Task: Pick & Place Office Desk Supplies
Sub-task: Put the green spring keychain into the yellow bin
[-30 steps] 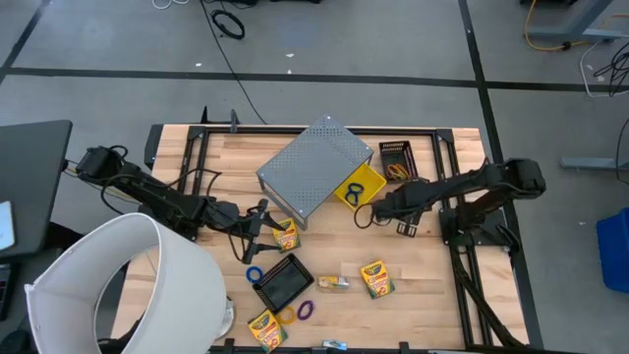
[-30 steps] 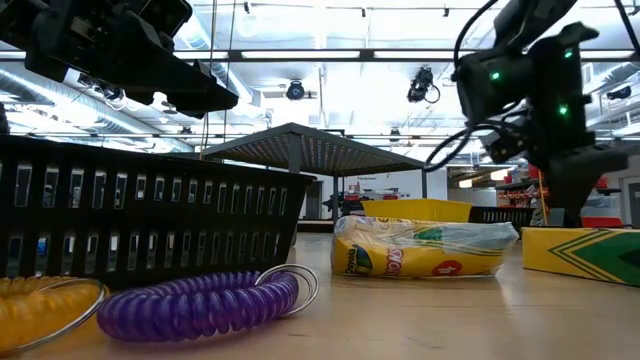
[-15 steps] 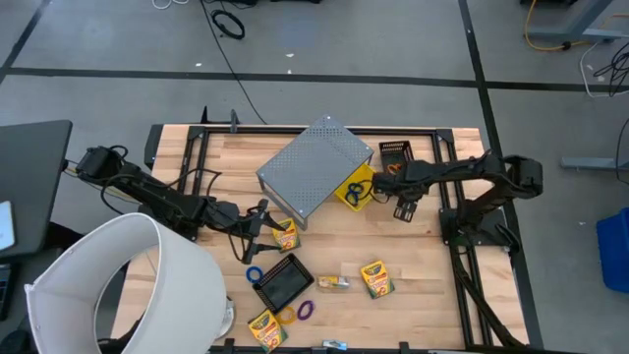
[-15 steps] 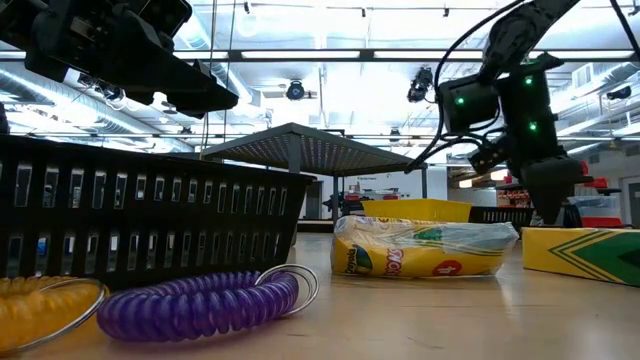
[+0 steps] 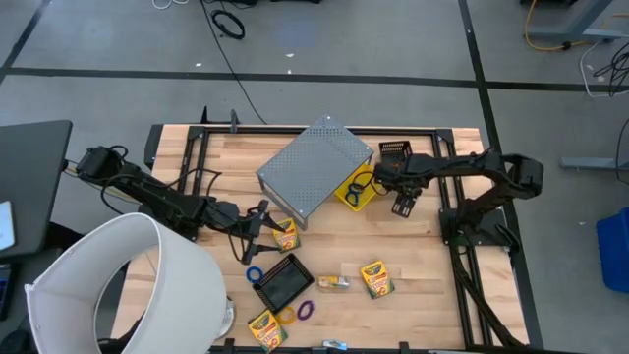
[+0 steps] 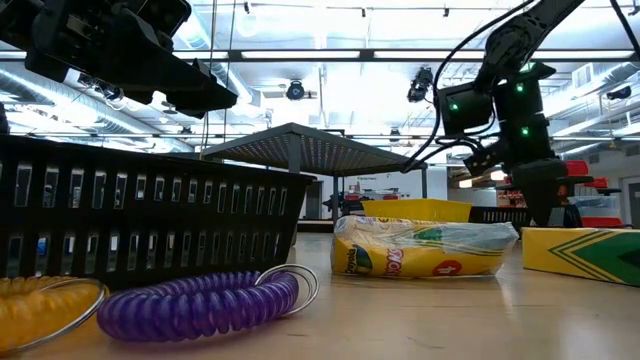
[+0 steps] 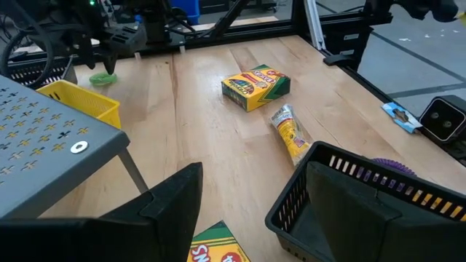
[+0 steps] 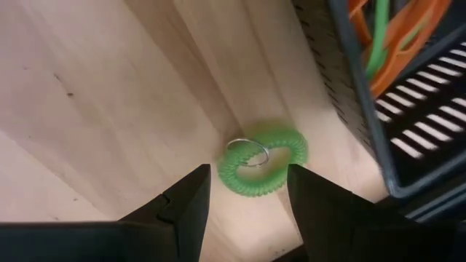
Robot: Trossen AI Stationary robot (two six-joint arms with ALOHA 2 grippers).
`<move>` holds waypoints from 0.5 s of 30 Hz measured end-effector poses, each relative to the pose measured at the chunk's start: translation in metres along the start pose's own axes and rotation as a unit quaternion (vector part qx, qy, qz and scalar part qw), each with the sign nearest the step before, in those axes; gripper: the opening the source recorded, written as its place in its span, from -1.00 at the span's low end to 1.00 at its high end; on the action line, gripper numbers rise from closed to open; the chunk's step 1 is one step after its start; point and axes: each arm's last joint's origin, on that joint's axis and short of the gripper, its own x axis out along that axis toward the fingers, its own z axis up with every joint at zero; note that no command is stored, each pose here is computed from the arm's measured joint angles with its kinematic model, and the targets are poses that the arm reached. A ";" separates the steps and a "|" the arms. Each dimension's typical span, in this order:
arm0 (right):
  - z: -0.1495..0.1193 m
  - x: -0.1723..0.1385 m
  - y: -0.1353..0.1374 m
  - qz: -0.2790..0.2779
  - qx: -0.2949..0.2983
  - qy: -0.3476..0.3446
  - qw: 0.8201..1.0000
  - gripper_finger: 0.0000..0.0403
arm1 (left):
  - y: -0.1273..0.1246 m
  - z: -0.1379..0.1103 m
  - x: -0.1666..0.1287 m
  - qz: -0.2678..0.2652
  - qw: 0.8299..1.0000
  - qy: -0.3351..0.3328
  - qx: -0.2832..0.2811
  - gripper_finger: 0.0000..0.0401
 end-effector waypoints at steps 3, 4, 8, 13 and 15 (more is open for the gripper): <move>-0.004 0.010 0.002 0.002 -0.001 0.005 1.000 -0.07 | 0.000 0.000 0.000 0.000 1.000 0.000 0.000 0.25; -0.005 0.010 0.002 0.000 -0.002 0.010 1.000 -0.08 | 0.000 0.000 0.000 0.000 1.000 0.000 0.000 0.25; -0.002 0.008 0.001 -0.011 0.004 0.001 1.000 -0.14 | 0.000 0.000 0.000 0.000 1.000 0.000 0.000 0.25; -0.002 0.009 0.001 -0.011 0.005 0.003 1.000 -0.22 | 0.000 0.000 0.000 0.000 1.000 0.000 -0.001 0.25; -0.002 0.009 0.001 -0.007 0.003 0.003 1.000 -0.24 | 0.000 0.000 0.000 0.000 1.000 0.000 -0.001 0.25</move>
